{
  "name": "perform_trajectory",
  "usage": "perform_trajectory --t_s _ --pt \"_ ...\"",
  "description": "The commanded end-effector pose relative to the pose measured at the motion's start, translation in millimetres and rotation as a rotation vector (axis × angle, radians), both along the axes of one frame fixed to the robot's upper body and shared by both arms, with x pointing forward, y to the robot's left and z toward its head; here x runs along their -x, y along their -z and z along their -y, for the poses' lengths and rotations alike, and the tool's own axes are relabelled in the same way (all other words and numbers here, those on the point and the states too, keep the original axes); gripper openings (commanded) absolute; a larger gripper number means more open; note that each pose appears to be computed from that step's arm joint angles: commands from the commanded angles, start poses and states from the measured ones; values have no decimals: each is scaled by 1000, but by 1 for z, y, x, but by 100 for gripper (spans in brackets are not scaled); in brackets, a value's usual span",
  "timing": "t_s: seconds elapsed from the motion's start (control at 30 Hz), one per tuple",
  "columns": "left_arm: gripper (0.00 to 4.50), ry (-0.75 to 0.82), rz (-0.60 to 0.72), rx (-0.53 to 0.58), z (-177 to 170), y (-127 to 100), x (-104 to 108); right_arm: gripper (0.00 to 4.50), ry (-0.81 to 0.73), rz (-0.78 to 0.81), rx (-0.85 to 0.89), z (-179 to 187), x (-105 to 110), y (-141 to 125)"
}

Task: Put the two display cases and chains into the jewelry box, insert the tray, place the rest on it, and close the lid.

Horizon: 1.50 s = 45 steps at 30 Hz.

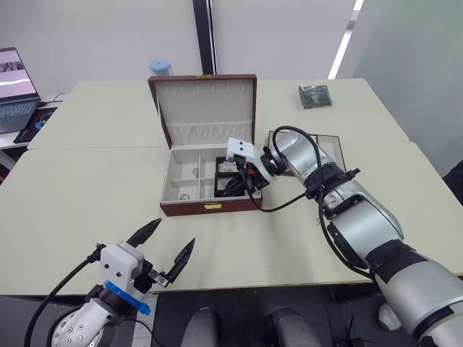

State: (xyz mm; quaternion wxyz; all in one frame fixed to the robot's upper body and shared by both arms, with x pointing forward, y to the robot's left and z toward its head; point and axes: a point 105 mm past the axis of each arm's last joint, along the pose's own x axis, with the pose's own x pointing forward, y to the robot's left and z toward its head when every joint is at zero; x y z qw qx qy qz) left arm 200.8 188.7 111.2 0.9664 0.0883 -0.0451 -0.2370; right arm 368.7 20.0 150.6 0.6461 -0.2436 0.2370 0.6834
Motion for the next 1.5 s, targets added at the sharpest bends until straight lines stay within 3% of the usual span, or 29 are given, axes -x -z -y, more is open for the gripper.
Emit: perform_trajectory --t_s 0.03,0.07,0.4,0.57,0.87,1.07,1.3,1.5 --pt "450 11 42 -1 5 -10 2 3 -14 49 -21 -5 -3 -17" --pt "450 11 43 -1 5 -10 1 3 -13 49 -21 -5 -3 -17" --pt "450 10 55 7 1 -14 -4 286 2 45 -113 -5 -6 -36" --pt "450 -16 62 2 -9 -23 -13 446 64 68 -245 1 -13 -48" --pt "450 -46 -137 2 -35 -8 -21 446 196 299 -615 51 -15 -75" --pt "450 -68 -246 -11 -70 -3 -30 446 374 367 -640 113 -5 -54" --pt "450 -139 -236 -51 -118 -19 -44 446 627 459 -593 191 10 -30" --pt "450 -201 -236 -100 -153 -31 -51 446 801 423 -475 249 28 1"
